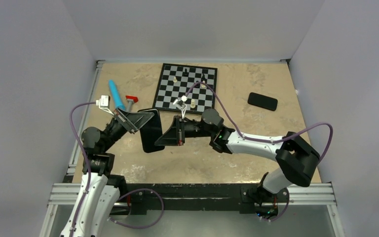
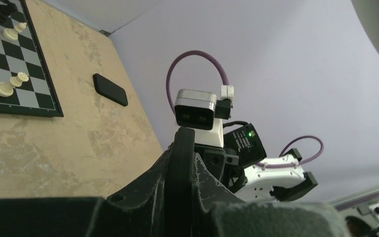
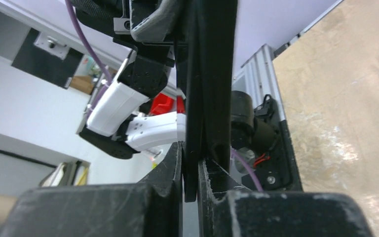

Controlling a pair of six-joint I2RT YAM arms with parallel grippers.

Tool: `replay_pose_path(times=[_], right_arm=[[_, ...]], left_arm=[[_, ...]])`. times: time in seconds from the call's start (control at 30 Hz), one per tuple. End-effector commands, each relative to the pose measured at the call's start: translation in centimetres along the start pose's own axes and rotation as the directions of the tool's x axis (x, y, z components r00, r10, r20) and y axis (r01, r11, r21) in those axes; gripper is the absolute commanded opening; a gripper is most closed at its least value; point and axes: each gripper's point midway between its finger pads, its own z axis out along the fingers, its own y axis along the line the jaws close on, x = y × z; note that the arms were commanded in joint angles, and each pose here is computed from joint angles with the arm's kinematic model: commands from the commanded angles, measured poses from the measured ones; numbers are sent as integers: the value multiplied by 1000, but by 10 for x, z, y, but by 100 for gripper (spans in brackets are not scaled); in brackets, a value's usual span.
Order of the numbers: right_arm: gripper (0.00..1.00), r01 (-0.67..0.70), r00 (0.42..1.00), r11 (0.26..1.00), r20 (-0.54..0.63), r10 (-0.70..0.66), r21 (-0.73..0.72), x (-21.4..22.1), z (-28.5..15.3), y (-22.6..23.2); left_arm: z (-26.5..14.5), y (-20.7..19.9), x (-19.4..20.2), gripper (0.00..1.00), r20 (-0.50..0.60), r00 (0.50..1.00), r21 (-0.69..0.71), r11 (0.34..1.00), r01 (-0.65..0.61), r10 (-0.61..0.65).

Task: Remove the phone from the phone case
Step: Remove the phone case from the phone.

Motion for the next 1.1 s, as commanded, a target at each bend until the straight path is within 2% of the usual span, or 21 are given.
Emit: replay_pose_path(times=[0.0,0.1,0.2,0.33,0.47,0.8,0.93,1.07], right_arm=[[0,53,995,990,91,-41,-129,-29,-6,29],[0,42,995,987,100,-27,-154,-34,-18,32],[0,36,995,984,95,-20,-172,-34,-29,35],[0,28,997,981,82,-13,-192,-35,-39,39],[0,31,997,974,79,-14,-225,-37,-47,45],[0,27,997,968,75,-8,-250,-41,-59,45],[0,33,997,966,78,-14,-256,-42,-60,47],[0,29,997,966,77,-10,-258,-42,-59,46]], left_arm=[[-8,-28,22,24,-144,985,112,991,-74,90],[-11,-29,30,41,-190,972,144,983,-115,141],[-13,-31,38,62,-244,950,186,971,-151,194],[-21,-35,50,75,-314,906,244,947,-211,283],[-27,-28,55,90,-346,877,217,938,-271,333],[-46,-21,65,83,-419,778,195,883,-427,468],[-50,-17,67,64,-425,764,188,873,-449,485],[-49,-13,70,54,-432,769,193,881,-433,472]])
